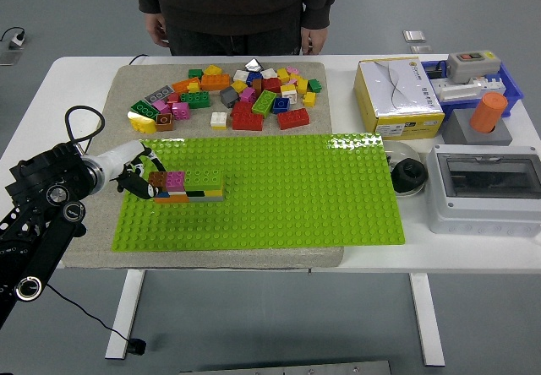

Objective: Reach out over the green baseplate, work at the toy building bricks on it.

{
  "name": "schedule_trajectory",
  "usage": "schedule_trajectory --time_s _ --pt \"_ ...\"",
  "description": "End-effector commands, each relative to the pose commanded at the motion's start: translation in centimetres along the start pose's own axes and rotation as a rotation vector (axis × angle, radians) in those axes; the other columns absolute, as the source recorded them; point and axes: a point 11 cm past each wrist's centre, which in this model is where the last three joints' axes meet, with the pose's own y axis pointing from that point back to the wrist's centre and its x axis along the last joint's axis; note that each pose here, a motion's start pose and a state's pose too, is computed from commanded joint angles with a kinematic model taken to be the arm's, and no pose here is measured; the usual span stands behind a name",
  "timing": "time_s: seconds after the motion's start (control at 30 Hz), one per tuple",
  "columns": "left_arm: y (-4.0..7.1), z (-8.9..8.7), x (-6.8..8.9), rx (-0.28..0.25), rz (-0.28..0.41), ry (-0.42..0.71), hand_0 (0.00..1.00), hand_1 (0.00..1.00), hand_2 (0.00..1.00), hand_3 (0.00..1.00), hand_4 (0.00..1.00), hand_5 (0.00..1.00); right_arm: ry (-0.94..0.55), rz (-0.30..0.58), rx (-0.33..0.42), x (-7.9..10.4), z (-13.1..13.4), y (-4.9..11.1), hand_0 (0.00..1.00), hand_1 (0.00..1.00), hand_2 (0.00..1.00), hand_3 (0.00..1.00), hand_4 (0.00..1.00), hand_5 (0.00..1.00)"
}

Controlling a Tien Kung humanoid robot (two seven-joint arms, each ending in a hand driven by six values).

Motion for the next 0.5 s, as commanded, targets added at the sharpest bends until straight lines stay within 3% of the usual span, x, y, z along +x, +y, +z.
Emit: schedule_trajectory --time_s 0.27,0.3,0.47,0.5 --pt "-0.05 0.04 -0.14 -0.003 -0.004 0.002 0.149 0.002 0.085 0.5 0.618 0.002 0.0 0.001 0.0 0.06 0.0 -0.01 0.623 0.377 0.526 0.706 0.686 0.86" --pt "-0.05 0.04 -0.13 -0.004 -0.004 0.002 0.148 0.002 0.085 0.551 0.592 0.002 0.0 0.001 0.0 0.06 -0.01 -0.01 0.623 0.377 0.526 0.704 0.687 0.861" --pt "-0.04 0.05 -0.12 -0.006 -0.007 0.002 0.148 0.002 0.085 0.551 0.592 0.002 0.0 0.002 0.0 0.07 0.01 -0.01 0.623 0.377 0.526 0.704 0.687 0.861" --pt "-0.04 0.06 -0.15 -0.007 -0.009 0.001 0.149 0.002 0.088 0.603 0.6 0.002 0.0 0.002 0.0 0.08 0.01 -0.01 0.623 0.377 0.521 0.704 0.688 0.861"
